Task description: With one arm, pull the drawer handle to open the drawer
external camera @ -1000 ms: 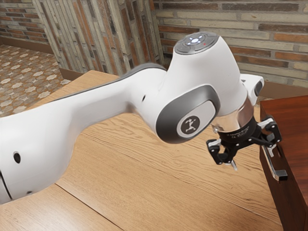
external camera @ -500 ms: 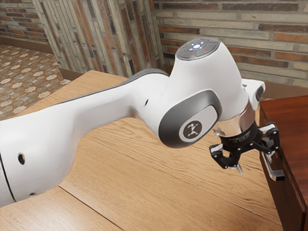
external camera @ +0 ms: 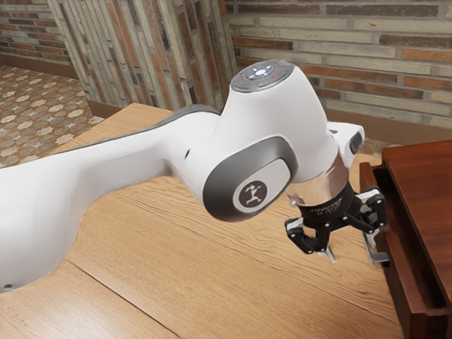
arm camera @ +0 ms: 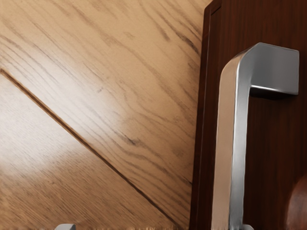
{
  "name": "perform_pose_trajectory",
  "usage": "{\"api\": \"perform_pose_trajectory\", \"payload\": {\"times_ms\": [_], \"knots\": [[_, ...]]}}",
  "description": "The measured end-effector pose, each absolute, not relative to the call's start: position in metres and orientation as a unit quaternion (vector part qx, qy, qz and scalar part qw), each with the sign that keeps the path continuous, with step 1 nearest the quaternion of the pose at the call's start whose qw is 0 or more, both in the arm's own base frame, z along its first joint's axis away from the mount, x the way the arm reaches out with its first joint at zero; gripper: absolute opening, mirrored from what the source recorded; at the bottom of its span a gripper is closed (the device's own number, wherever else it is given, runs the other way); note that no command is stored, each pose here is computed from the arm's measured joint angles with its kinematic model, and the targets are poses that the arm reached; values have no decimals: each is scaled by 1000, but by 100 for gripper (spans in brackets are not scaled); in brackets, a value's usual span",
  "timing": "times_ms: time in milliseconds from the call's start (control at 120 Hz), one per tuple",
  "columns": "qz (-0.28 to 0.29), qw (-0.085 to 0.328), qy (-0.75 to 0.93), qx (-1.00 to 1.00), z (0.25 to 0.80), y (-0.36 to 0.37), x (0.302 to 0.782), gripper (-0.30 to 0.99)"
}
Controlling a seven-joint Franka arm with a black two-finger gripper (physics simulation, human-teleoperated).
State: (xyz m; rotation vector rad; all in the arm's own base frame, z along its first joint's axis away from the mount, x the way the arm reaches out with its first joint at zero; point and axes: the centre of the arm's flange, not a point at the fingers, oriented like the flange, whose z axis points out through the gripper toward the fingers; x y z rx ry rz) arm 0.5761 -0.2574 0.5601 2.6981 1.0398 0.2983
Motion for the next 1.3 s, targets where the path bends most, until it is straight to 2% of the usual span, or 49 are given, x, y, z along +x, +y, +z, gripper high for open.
{"api": "perform_pose_trajectory", "payload": {"times_ms": [400,808,1300], "knots": [[92,111,365,920,556,-238,562,38],[95,108,369,918,561,-223,552,23],[101,105,364,920,566,-216,541,21]]}}
